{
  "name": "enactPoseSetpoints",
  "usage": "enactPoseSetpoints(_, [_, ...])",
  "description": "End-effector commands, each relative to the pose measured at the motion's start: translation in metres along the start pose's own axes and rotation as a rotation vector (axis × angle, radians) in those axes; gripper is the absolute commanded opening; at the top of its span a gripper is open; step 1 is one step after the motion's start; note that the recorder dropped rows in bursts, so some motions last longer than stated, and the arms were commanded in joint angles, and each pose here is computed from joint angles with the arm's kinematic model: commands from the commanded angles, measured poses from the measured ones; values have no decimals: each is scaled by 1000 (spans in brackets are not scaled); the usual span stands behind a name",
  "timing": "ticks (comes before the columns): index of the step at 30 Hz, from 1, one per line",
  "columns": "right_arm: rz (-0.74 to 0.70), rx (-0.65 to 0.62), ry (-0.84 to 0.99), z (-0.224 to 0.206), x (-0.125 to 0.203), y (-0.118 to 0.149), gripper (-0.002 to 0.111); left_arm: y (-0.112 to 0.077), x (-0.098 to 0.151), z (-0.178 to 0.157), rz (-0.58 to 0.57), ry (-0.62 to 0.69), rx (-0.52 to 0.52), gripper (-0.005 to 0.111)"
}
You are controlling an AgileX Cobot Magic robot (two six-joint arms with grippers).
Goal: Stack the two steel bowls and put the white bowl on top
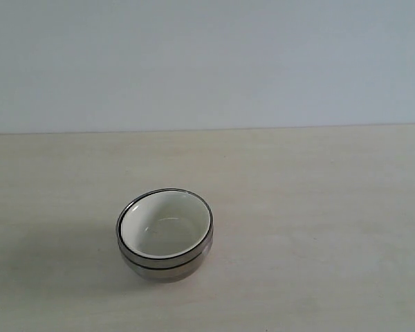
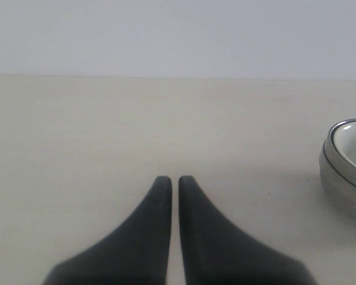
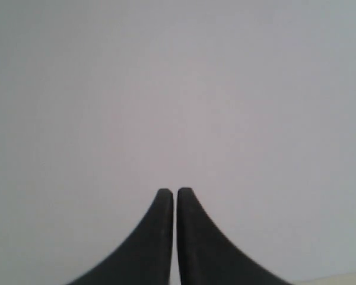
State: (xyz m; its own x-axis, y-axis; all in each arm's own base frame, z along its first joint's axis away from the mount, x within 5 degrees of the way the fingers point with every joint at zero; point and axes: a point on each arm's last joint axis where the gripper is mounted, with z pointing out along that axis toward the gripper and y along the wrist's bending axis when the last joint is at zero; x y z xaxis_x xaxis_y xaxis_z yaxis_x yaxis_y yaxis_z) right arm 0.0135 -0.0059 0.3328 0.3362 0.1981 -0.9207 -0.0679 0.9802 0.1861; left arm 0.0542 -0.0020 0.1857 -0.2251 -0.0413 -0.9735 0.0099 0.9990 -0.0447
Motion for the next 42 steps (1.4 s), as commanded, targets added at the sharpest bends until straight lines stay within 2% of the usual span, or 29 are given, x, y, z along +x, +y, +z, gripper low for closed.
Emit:
enactPoseSetpoints(1, [9, -78, -10, 4, 30, 2, 0, 0, 0, 0, -4, -7, 5, 4])
enactPoseSetpoints(7, [11, -78, 200, 1, 118, -10, 0, 0, 0, 0, -4, -7, 5, 4])
enactPoseSetpoints(13, [-77, -30, 282, -1, 127, -16, 0, 0, 0, 0, -4, -7, 5, 4])
enactPoseSetpoints(19, [-64, -15, 300, -2, 129, -17, 0, 0, 0, 0, -4, -7, 5, 4])
enactPoseSetpoints(23, [-73, 56, 396, -5, 137, -24, 0, 0, 0, 0, -4, -7, 5, 4])
enactPoseSetpoints(36, [-33, 58, 389, -5, 136, -23, 0, 0, 0, 0, -4, -7, 5, 4])
enactPoseSetpoints(39, [130, 81, 385, -5, 136, -22, 0, 0, 0, 0, -4, -7, 5, 4])
enactPoseSetpoints(42, [469, 133, 379, -5, 137, -21, 0, 0, 0, 0, -4, -7, 5, 4])
